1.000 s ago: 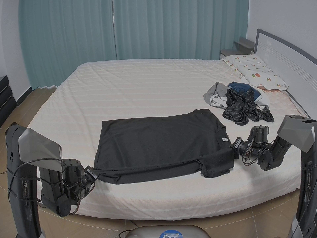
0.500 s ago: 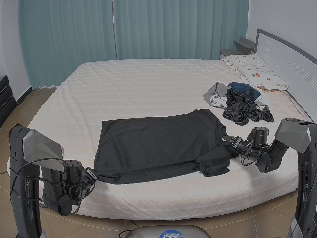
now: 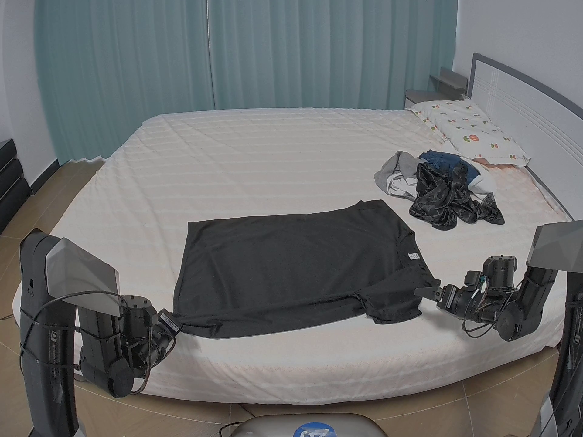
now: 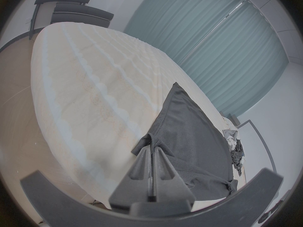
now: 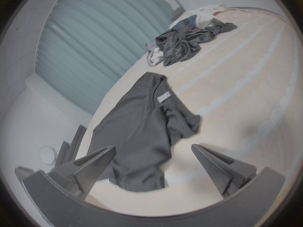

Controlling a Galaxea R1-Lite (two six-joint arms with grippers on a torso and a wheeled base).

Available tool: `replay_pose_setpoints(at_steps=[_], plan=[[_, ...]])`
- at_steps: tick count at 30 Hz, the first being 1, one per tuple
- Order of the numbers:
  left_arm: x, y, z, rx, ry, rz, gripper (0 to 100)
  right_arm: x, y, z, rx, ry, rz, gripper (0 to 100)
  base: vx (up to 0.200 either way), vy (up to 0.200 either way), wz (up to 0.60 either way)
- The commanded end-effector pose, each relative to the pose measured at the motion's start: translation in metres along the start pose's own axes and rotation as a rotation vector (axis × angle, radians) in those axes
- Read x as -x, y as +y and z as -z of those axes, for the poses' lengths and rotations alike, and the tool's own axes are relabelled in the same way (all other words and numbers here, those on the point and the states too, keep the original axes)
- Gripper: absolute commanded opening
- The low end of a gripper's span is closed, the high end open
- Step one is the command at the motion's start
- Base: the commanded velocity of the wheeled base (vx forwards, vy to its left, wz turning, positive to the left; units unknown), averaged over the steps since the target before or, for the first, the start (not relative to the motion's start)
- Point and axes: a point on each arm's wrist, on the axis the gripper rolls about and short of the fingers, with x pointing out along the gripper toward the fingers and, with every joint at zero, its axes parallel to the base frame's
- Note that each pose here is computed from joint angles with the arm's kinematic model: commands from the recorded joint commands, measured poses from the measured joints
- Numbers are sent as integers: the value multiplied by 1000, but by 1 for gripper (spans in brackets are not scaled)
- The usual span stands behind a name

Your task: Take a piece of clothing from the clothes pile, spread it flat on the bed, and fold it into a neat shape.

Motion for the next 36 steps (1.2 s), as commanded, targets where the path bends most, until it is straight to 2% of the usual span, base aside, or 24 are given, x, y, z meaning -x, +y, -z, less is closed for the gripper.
replay_pose_setpoints(at_steps=[1,10,11,20,32,36], plan=[[-1,-1,-1,4,-10,13,0,-8,5,9,14,34,-17,100,0,0,0],[-1,0,0,3,-7,7,0,-29,4,16,25,57,-23,100,0,0,0],[-1,0,0,1,-7,7,0,-30,4,17,25,60,-23,0,0,0,0],[0,0,1,-1,-3,5,0,-4,6,12,17,43,6,0,0,0,0],[8,1,2,-24,6,-5,0,55,0,41,-4,125,95,0,0,0,0],[20,7,1,-115,23,-36,0,75,3,57,-4,147,105,0,0,0,0]])
